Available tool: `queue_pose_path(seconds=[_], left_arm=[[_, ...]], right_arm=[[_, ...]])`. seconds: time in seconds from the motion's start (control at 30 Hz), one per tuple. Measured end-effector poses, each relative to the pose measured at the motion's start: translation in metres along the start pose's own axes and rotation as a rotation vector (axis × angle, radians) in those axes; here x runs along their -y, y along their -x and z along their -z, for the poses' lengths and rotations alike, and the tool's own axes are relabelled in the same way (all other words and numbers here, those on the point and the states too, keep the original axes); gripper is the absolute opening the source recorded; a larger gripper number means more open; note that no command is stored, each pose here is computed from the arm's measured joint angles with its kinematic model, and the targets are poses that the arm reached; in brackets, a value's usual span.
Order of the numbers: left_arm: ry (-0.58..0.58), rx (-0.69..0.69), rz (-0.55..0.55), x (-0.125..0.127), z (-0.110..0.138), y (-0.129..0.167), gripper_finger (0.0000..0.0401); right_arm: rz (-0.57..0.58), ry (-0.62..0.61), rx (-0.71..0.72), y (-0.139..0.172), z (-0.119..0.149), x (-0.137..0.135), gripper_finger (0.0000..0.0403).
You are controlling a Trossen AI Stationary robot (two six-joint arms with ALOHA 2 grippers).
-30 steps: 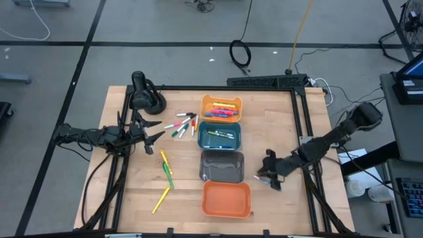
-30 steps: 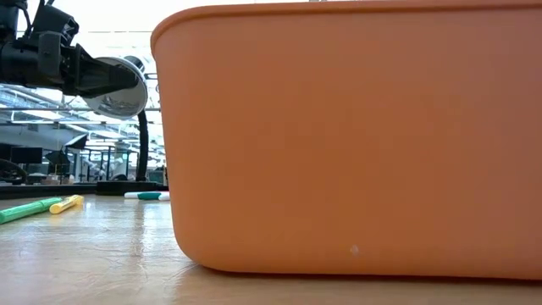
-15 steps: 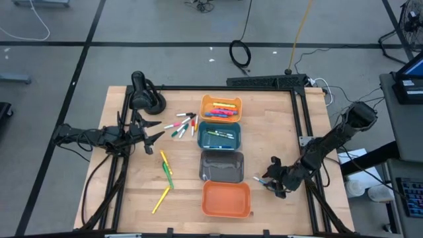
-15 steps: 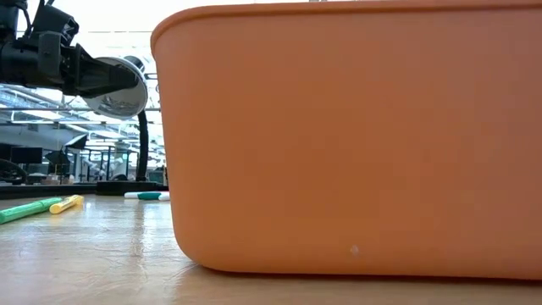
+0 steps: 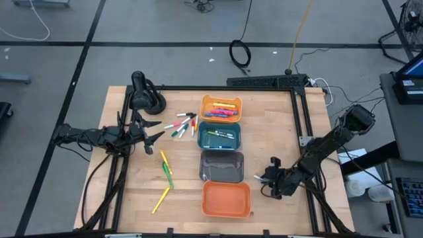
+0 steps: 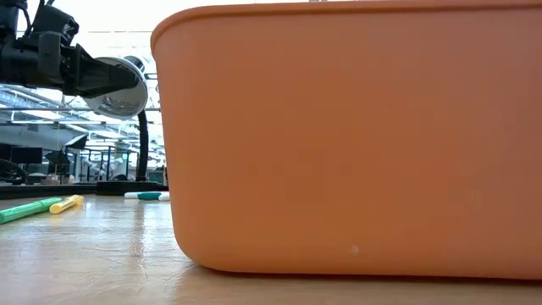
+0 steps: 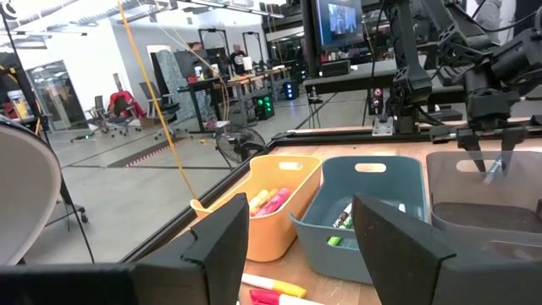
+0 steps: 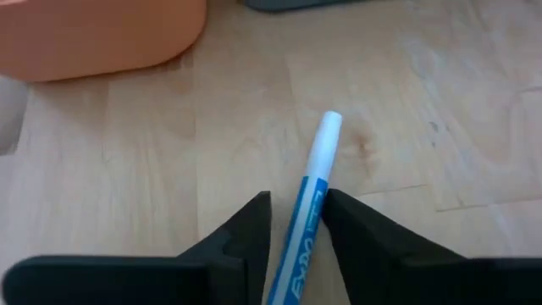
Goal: Pick & Place Markers
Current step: Put the blue thin dry erase marker into the blue bin
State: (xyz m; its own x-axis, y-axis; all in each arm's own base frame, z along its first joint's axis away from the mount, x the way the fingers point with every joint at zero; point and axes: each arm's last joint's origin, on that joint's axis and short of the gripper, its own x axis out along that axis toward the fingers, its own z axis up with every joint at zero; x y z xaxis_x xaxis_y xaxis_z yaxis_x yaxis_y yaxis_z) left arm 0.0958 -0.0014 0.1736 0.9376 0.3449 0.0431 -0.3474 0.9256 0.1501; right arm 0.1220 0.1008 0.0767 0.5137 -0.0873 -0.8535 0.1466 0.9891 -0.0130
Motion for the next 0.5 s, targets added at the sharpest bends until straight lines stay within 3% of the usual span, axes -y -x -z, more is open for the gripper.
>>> queue_pose_path(seconds=[0.37, 0.5], left_arm=[[0.000, 0.000, 0.000, 0.0000, 0.0000, 0.0000, 0.0214], [0.000, 0.000, 0.000, 0.0000, 0.0000, 0.0000, 0.0214]], right_arm=[[0.044, -0.085, 0.026, -0.0016, -0.0019, 0.0040, 0.0020], [0.062, -0.069, 0.060, -0.0022, -0.0034, 0.0049, 0.0018]])
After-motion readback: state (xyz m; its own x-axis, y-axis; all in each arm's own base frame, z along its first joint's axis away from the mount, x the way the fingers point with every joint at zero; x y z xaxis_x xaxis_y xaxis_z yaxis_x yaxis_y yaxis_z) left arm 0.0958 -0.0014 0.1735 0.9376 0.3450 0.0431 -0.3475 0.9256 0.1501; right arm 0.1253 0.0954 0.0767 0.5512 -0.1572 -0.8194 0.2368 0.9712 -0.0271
